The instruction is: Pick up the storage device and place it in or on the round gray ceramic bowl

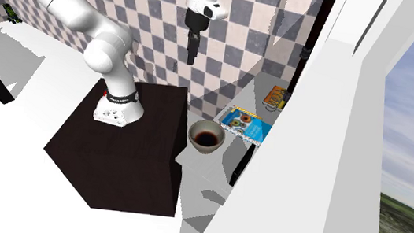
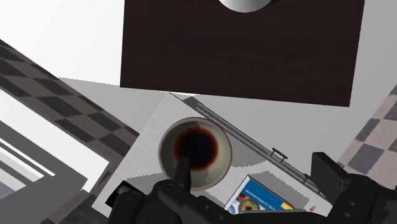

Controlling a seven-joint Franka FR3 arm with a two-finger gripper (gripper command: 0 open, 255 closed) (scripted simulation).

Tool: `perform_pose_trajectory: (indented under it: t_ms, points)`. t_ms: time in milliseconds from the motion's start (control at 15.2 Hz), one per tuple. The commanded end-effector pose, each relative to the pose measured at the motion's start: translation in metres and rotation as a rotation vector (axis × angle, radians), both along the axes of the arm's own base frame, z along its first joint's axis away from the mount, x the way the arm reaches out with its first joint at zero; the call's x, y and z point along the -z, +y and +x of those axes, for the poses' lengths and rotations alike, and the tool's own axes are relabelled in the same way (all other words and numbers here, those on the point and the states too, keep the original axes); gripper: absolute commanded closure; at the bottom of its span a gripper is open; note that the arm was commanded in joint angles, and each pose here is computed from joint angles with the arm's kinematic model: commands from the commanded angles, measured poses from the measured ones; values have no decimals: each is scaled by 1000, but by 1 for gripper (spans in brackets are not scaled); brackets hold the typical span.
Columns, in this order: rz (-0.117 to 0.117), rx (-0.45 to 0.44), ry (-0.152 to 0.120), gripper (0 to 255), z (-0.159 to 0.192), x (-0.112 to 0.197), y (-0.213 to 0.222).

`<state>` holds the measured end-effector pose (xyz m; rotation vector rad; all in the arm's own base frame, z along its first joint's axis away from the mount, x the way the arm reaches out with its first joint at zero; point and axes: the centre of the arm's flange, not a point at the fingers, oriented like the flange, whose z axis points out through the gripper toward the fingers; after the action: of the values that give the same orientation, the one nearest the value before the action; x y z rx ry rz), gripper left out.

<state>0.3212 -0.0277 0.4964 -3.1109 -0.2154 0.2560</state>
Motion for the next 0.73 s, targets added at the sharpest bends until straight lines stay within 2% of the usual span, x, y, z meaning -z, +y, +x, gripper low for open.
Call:
perform_pose_trajectory:
  t_ms: [0,660]
  points:
    - [1,-56,-8,0,9,17,-14]
    - [10,-318,-38,0,65,114,-73]
